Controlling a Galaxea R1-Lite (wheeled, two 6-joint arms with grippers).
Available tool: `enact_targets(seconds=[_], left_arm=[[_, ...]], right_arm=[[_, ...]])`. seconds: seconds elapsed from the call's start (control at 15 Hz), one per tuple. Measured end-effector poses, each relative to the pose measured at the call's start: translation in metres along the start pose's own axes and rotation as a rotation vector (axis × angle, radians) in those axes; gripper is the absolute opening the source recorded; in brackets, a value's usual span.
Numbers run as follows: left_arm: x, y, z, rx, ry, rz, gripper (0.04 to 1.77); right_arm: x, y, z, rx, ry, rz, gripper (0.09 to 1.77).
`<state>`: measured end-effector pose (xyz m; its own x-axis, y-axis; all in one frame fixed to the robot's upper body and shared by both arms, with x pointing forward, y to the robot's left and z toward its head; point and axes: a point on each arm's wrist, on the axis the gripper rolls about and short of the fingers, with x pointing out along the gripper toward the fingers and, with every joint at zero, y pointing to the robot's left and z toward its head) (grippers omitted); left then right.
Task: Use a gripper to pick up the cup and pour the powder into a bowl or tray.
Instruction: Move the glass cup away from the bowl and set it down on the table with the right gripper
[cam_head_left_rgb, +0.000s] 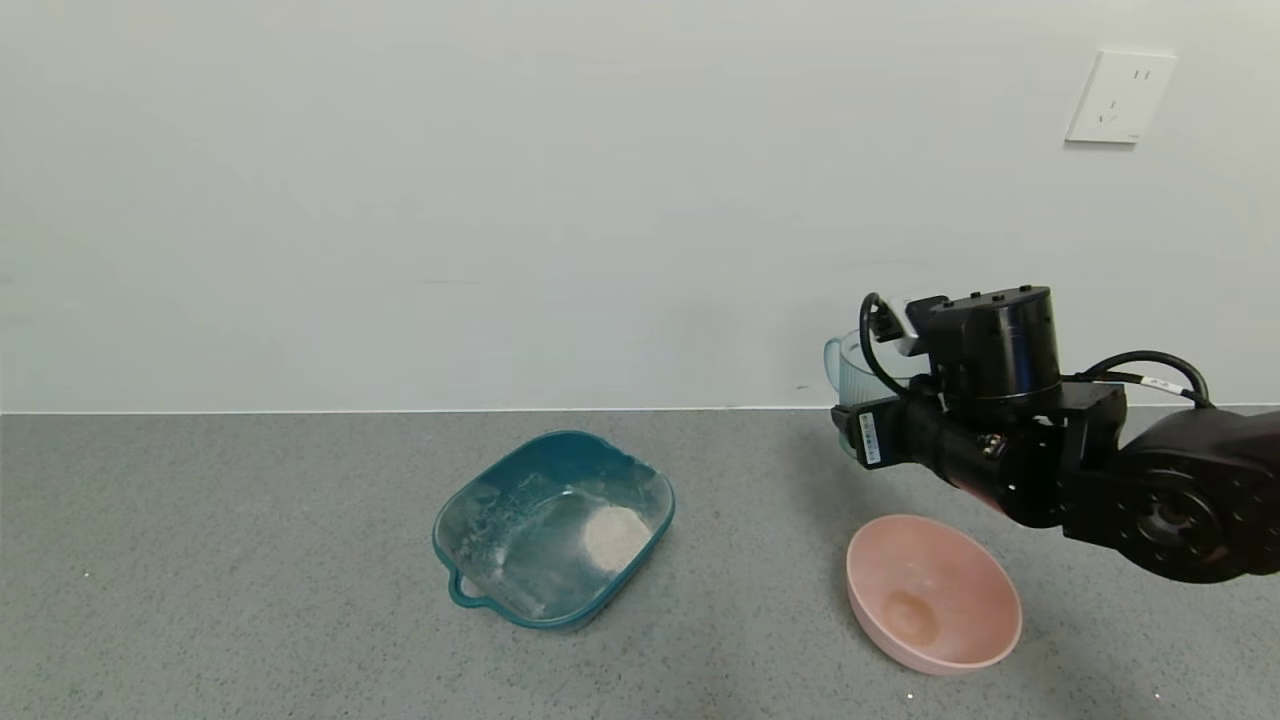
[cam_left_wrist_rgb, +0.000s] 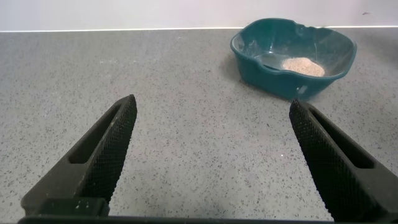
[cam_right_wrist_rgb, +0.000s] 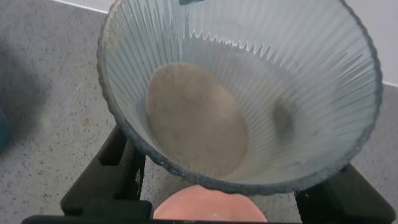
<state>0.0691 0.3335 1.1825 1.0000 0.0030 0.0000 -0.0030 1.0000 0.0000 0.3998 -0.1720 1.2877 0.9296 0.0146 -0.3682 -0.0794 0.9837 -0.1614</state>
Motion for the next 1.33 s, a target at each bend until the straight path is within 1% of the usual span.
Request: enact_targets(seconds=[0.2, 0.33, 0.47, 0.6, 0.8, 1.0, 1.2, 1.33], left_arm=[[0.0, 0.0, 0.0, 0.0, 0.0, 0.0, 1.76], [0.0, 0.0, 0.0, 0.0, 0.0, -0.001, 1.76], [0.0, 0.0, 0.0, 0.0, 0.0, -0.001, 1.76], [0.0, 0.0, 0.0, 0.0, 0.0, 0.0, 1.76], [0.0, 0.0, 0.0, 0.0, 0.0, -0.001, 1.76], [0.0, 0.0, 0.0, 0.0, 0.0, 0.0, 1.76], [0.0, 0.0, 0.0, 0.0, 0.0, -0.001, 1.76], [0.0, 0.0, 0.0, 0.0, 0.0, -0.001, 1.76]], right_arm=[[0.001, -0.026, 0.0, 0.111, 0.001, -0.016, 1.32], [0.003, -0.043, -0.002, 0.146, 0.003, -0.018, 1.32], [0.009, -0.057, -0.002, 0.178, -0.033, -0.03, 1.32], [0.016, -0.064, -0.006, 0.192, -0.046, -0.05, 1.32], [0.029, -0.064, -0.013, 0.199, -0.054, -0.059, 1.32], [0.049, -0.06, -0.027, 0.199, -0.054, -0.064, 1.32], [0.07, -0.052, -0.046, 0.173, -0.006, -0.058, 1.32], [0.084, -0.048, -0.055, 0.149, 0.007, -0.043, 1.32]])
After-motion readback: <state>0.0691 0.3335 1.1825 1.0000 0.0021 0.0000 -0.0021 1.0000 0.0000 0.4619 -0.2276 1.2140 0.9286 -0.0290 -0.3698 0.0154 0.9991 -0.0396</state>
